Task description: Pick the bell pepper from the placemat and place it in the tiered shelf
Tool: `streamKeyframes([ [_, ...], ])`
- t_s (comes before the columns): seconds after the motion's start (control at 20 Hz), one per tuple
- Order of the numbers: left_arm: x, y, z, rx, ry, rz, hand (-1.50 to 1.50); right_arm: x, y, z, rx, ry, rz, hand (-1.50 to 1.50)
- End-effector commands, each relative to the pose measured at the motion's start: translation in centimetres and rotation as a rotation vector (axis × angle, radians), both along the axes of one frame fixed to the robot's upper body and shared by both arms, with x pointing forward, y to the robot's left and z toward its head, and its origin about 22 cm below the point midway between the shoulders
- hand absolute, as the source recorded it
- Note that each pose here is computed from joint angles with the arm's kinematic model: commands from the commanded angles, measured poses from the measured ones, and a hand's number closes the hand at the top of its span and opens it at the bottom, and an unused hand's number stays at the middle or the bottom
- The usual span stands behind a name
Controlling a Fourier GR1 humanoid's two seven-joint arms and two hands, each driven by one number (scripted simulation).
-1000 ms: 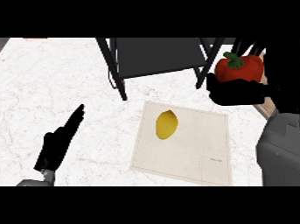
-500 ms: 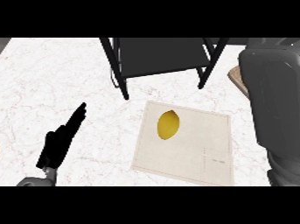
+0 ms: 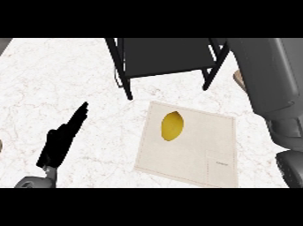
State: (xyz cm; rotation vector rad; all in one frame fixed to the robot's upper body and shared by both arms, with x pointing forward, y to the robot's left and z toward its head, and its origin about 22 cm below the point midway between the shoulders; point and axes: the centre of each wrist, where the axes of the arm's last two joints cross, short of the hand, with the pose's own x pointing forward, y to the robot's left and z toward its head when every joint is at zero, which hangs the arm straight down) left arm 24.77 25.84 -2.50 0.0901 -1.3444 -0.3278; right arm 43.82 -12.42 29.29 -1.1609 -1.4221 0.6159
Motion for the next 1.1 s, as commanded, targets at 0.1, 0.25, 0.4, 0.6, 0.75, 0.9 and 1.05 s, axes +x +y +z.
streamKeyframes([
  [0.1, -1.0, -1.4, -0.7, -0.007, 0.018, -0.010, 0.00, 2.8, -0.3, -2.2, -0.007, 0.085, 0.023, 1.50],
  [0.25, 0.5, -1.5, 0.2, 0.001, 0.000, -0.007, 0.00, 3.0, 1.6, -3.1, -0.026, 0.122, 0.039, 1.50],
  [0.4, 0.6, -2.2, -0.6, -0.019, 0.000, -0.027, 0.00, 3.2, 1.4, -5.3, 0.102, 0.183, 0.083, 1.50],
  [0.6, 0.1, -1.4, -0.3, -0.006, -0.012, -0.041, 0.00, 3.3, -0.4, -5.6, 0.601, 0.209, 0.053, -1.50],
  [0.75, 0.3, -1.9, -0.2, -0.016, 0.000, -0.057, 0.00, 3.2, -0.1, -5.8, 0.755, 0.164, 0.066, -1.50],
  [0.9, 1.1, -1.1, 0.4, -0.006, -0.022, -0.046, 0.00, 3.2, -0.5, -6.3, 0.876, 0.078, 0.097, -1.50],
  [1.05, 0.4, -2.6, -1.2, -0.009, 0.009, -0.043, 0.00, 2.9, 0.8, -6.2, 0.926, -0.058, 0.087, -1.50],
])
